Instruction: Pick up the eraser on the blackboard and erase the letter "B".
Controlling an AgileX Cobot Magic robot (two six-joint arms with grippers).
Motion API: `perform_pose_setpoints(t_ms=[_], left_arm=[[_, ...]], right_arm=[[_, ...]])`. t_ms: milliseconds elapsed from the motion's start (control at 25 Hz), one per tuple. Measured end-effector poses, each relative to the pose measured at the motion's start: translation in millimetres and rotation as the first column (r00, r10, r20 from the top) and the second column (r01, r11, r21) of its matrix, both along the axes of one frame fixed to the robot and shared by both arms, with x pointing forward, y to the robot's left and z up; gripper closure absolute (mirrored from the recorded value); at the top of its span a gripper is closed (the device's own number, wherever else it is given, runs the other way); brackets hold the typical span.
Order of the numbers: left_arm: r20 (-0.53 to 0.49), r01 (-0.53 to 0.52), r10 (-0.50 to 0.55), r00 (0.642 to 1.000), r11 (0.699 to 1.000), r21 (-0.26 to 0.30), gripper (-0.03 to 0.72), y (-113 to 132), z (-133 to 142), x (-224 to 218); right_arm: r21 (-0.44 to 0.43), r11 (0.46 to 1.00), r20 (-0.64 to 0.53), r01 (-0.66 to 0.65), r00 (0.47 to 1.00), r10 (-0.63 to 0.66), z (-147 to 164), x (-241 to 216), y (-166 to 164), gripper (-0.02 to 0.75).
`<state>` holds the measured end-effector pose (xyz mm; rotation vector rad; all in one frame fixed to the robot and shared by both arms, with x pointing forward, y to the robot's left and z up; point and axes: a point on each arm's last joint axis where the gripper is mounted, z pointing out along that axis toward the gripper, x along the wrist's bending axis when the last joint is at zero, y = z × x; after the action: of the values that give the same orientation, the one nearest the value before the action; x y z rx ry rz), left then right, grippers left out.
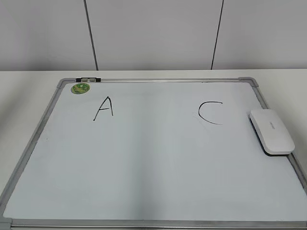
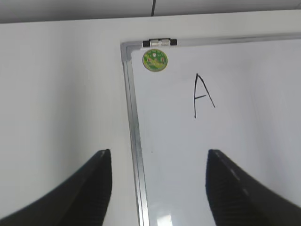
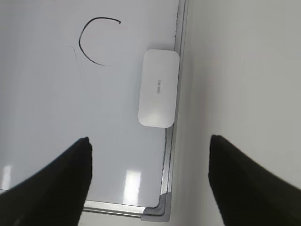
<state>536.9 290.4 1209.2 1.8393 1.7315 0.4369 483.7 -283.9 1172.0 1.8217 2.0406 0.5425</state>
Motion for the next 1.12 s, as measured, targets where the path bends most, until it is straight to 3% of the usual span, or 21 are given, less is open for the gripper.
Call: perform_pose_setpoints(t_ms=[320,520,880,1120], left_arm=[[-0.072,-0.002,0.002,0.997,1.0,-0.001,0.228,-1,-25,-68],[-0.126,-0.002,0.001,0.992,1.0,-0.003,0.228,-2,-50,-102],[-0.068,0.063,-0.063,0.996,0.998,0.0,0.228,-12,-64,-167],[-0.007,0.062,-0.062,0.998,0.998,-0.003,0.23,-11,-71,-202]], right_arm=[[0.038,0.999,0.141,-0.017,0.99,0.011,34,-47,1,0.147],[0.047,0.999,0.192,-0.022,0.981,0.012,35,-86,-1,0.147],[0.047,0.999,0.215,-0.025,0.976,0.014,-8,-161,-4,0.147],[0.045,0.999,0.196,-0.022,0.981,0.012,-53,-196,-6,0.148]])
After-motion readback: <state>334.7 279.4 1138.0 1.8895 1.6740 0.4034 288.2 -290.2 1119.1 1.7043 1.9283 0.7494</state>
